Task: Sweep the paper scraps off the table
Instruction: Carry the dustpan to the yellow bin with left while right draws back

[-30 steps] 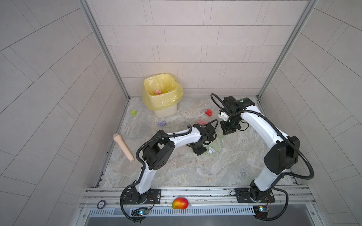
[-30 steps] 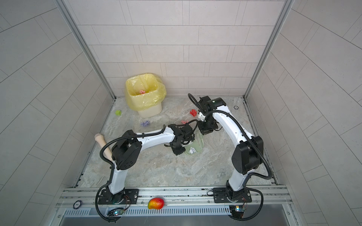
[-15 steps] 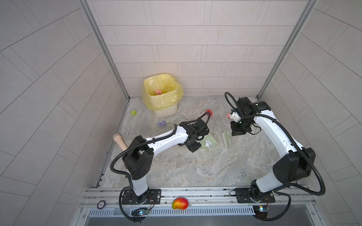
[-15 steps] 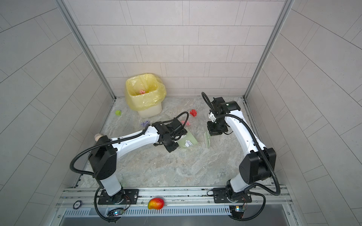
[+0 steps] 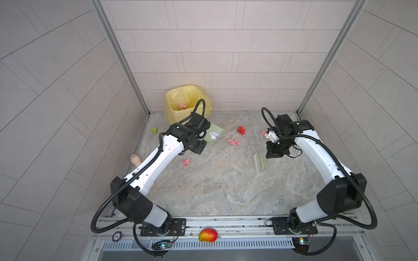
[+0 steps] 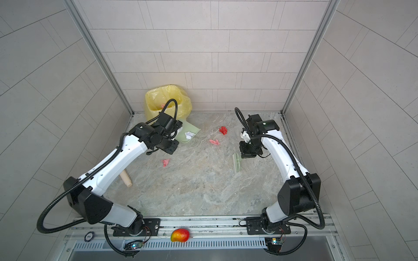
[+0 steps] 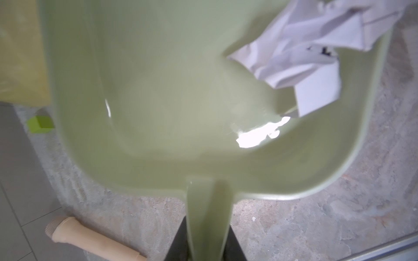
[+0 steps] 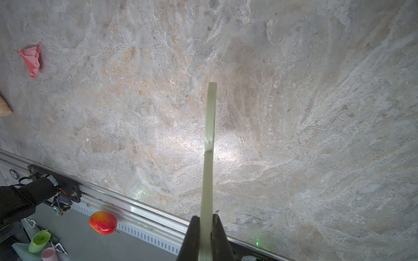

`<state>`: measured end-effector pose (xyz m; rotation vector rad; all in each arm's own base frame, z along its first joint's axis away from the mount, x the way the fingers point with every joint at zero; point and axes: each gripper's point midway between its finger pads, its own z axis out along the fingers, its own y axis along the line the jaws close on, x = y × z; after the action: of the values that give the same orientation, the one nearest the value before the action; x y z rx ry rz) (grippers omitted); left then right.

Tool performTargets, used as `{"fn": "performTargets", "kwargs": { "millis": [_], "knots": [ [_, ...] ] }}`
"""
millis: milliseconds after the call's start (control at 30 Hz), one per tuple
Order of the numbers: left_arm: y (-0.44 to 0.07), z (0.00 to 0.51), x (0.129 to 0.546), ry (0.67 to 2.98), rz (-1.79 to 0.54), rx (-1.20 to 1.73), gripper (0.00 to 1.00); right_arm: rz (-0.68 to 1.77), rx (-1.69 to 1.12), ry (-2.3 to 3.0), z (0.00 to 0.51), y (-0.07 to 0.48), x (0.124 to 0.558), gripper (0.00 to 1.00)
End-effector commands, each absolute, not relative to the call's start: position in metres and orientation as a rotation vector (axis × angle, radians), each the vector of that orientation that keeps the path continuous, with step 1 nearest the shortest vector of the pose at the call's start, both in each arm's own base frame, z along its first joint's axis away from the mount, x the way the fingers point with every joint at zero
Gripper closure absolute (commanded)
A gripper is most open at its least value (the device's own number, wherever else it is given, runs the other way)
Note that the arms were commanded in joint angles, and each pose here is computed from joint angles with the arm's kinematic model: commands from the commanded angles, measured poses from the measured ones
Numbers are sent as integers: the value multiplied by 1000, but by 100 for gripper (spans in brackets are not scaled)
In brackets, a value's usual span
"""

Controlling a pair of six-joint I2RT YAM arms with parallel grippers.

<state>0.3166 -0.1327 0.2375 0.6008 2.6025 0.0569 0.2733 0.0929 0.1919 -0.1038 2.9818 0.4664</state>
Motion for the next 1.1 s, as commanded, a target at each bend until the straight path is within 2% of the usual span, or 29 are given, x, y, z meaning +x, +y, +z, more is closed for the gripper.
{"fn": "performTargets", "kwargs": {
  "millis": [0, 333, 600, 800, 1067],
  "knots": [
    [-94, 263, 311, 2610, 132, 462, 100, 513, -101, 2954, 199, 93, 265, 100],
    [-13, 314, 335, 2522, 213, 160, 100, 550, -91, 2941, 200, 86, 257, 100],
    [50, 323, 357, 2544, 314, 9, 100, 566, -86, 2934, 203, 81, 256, 100],
    [66, 328, 383, 2556, 386, -2, 100, 580, -80, 2934, 204, 81, 257, 100],
    [77, 340, 418, 2547, 614, 62, 100, 598, -69, 2923, 207, 82, 259, 100]
  ]
}}
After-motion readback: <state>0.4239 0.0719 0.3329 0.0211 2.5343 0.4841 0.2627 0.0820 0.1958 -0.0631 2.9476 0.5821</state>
